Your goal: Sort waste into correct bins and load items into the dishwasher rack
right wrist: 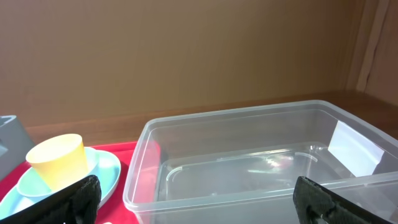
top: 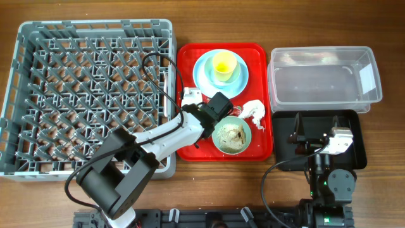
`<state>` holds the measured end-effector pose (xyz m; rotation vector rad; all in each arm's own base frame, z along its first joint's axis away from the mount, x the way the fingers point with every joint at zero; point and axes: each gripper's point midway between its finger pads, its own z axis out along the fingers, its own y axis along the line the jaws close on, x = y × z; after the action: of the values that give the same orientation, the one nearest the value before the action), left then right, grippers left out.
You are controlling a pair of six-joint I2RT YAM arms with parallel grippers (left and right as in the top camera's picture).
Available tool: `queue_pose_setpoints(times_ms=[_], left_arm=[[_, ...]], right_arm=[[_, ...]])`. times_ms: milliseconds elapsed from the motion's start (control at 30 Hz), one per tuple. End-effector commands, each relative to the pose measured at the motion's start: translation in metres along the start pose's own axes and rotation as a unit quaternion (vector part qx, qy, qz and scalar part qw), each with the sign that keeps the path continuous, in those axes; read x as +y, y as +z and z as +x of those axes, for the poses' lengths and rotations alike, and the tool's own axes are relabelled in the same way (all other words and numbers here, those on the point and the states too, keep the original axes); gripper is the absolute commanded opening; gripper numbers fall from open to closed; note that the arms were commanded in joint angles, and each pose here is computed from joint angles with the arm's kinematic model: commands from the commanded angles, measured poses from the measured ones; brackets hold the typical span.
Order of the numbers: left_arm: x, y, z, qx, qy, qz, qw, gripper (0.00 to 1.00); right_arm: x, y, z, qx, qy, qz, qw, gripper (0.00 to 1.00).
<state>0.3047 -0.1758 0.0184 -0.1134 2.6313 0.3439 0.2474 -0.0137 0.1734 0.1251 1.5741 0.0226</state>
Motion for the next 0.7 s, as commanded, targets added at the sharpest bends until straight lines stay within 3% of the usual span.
queue_pose_setpoints(times_ms=[0,433,667], left_arm=[[0.0014,0.0051,0.0011,-0.008,0.007,-0.009,1.000,0.10],[-0.0035,0.0132,0.0067,-0.021,-0.001,0.006,1.000,0.10],[-0.0027,0.0132,0.0074,-0.020,0.000,0.004,1.000,0.20]], right_arm=[[-0.0016,-0.0002,-0.0015,-0.004,0.009,0.005,1.000,1.00],[-0.0016,-0.0002,-0.0015,-0.004,0.009,0.005,1.000,1.00],[-0.0016,-0.0002,-0.0015,-0.004,0.009,0.005,1.000,1.00]])
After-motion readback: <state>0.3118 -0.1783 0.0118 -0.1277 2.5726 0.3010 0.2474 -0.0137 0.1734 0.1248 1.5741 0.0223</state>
